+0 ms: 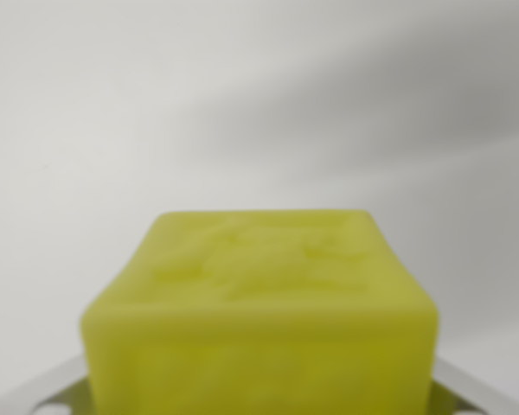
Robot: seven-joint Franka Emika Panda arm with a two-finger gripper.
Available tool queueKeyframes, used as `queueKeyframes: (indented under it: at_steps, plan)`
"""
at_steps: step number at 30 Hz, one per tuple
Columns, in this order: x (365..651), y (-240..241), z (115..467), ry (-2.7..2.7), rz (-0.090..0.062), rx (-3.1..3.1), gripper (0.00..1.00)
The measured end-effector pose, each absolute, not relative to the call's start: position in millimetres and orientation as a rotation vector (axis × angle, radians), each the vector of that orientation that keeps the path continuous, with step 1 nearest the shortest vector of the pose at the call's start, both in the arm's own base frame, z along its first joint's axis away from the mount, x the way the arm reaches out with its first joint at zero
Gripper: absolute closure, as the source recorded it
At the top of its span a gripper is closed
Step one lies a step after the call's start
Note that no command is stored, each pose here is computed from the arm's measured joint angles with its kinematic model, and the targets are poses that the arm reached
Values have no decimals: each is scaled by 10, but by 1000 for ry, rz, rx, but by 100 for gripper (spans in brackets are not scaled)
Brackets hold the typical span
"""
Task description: Pick yellow cube
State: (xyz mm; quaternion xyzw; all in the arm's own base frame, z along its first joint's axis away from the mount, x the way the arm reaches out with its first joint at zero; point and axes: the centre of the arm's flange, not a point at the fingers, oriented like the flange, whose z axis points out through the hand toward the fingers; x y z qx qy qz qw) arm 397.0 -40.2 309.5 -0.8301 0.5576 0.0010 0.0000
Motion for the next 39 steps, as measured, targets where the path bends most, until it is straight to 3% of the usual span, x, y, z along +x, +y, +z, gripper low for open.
queueKeyframes:
  at_steps: [39]
  plan:
    - [3971, -403, 3628, 1752, 3, -2608, 100]
